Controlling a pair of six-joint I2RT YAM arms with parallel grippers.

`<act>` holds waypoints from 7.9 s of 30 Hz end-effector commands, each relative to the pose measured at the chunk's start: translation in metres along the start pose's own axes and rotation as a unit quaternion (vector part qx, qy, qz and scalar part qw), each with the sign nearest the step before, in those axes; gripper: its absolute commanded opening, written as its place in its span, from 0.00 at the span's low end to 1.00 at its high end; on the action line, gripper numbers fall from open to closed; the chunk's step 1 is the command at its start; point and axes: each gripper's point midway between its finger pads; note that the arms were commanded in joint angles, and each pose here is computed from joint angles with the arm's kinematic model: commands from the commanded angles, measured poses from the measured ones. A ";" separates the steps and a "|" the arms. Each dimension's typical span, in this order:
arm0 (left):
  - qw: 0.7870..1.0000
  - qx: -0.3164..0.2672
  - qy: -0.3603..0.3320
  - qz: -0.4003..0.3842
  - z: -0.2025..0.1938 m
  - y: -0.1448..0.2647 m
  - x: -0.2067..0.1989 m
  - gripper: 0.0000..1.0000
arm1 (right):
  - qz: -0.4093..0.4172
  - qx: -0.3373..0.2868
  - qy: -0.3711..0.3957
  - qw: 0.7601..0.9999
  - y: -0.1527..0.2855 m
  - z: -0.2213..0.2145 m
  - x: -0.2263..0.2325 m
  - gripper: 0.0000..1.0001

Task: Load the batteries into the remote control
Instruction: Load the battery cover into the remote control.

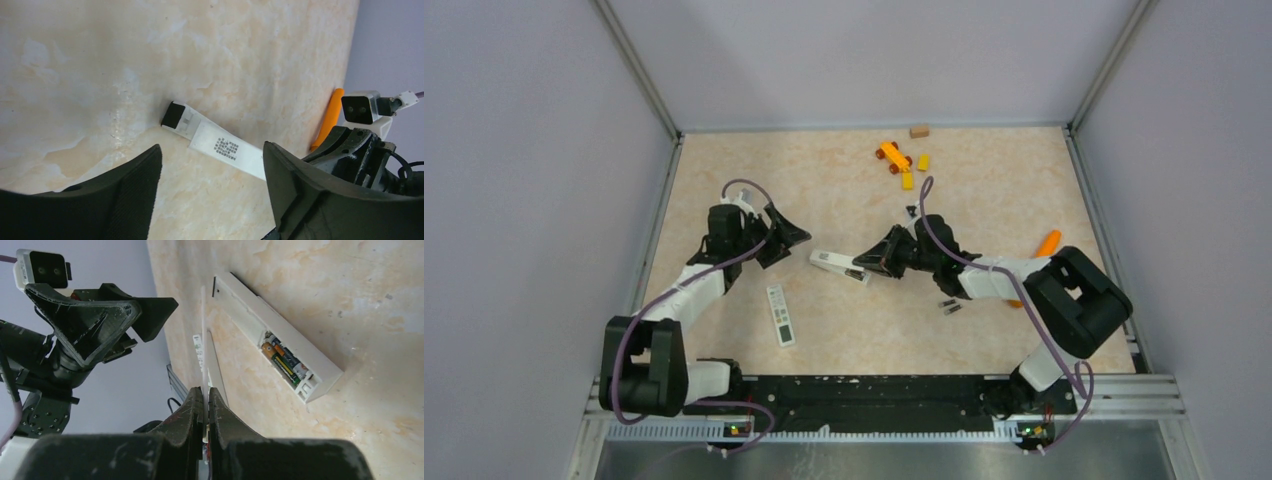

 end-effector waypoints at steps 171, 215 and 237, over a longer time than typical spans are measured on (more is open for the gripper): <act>0.982 0.127 -0.135 -0.031 -0.041 -0.068 0.020 0.49 | -0.236 -0.048 -0.088 0.967 0.020 -0.009 -0.089 0.00; 0.981 0.142 -0.108 0.073 -0.063 -0.069 0.066 0.30 | -0.241 -0.040 -0.041 0.969 0.032 -0.019 -0.054 0.53; 0.981 0.153 -0.101 0.056 -0.071 -0.068 0.063 0.29 | -0.322 -0.027 -0.072 0.944 0.019 -0.023 -0.098 0.23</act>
Point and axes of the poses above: each gripper's point midway between its finger pads, its own y axis back along the fingers, its own x axis along the line the jaws close on, z = x × y, and after that the axes turned 2 degrees about y, right-handed
